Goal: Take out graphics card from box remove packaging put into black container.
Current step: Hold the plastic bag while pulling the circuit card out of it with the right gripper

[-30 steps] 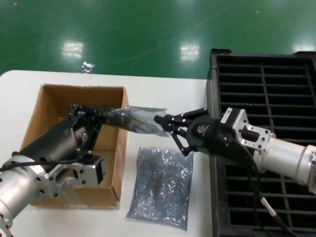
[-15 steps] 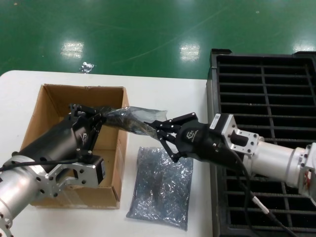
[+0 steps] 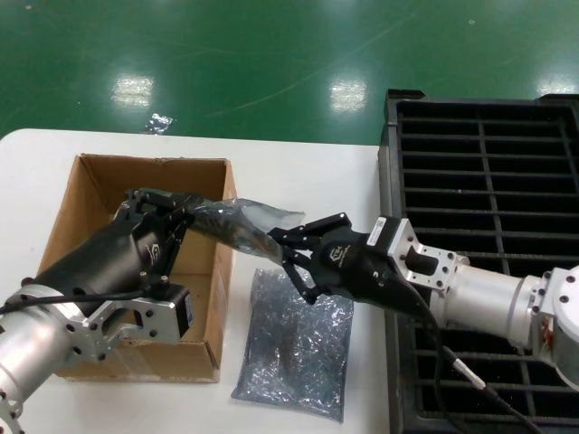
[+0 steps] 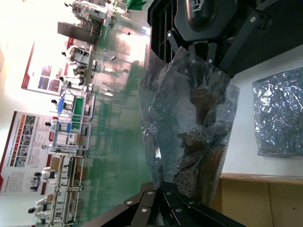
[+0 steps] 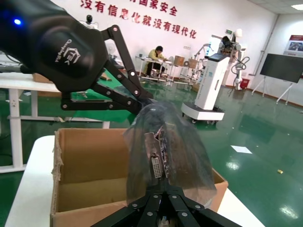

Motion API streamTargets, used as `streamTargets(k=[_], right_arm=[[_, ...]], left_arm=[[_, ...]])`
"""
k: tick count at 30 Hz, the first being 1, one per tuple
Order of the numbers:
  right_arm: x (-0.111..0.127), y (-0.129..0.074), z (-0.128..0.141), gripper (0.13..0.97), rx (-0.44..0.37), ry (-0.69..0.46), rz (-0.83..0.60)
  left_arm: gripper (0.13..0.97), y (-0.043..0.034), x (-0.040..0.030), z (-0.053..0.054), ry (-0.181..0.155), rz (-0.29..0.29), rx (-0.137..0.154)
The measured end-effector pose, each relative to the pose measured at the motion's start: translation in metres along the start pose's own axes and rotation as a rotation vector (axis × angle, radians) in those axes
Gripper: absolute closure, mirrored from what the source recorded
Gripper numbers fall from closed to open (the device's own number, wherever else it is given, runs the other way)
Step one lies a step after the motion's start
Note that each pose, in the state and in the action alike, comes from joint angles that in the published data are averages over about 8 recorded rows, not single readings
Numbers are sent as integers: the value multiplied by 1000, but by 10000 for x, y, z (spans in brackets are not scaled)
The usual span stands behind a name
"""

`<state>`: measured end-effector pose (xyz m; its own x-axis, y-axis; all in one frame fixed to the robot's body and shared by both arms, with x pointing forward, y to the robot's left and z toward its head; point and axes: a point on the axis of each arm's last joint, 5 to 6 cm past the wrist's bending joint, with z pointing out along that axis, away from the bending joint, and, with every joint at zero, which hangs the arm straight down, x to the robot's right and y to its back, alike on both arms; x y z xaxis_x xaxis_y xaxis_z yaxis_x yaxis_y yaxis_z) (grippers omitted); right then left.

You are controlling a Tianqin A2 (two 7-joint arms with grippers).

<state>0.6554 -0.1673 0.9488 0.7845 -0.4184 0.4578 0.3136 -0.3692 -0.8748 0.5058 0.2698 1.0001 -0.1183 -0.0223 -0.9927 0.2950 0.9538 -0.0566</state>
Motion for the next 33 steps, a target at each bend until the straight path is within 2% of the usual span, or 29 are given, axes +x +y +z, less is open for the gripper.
streamTargets(k=[12,21,29,33], right_arm=[[-75,-7,7,964,9,-32,2],[-94,-10,-7,929,13,-38,9],[-75,-22,34,830,29,-4,32],[-72,-33,89,843,40,13,54]], left_arm=[[958,0,0,0,0,0,0],[958,0,0,0,0,0,0],[958,0,0,0,0,0,0],[958,0,0,0,0,0,0]])
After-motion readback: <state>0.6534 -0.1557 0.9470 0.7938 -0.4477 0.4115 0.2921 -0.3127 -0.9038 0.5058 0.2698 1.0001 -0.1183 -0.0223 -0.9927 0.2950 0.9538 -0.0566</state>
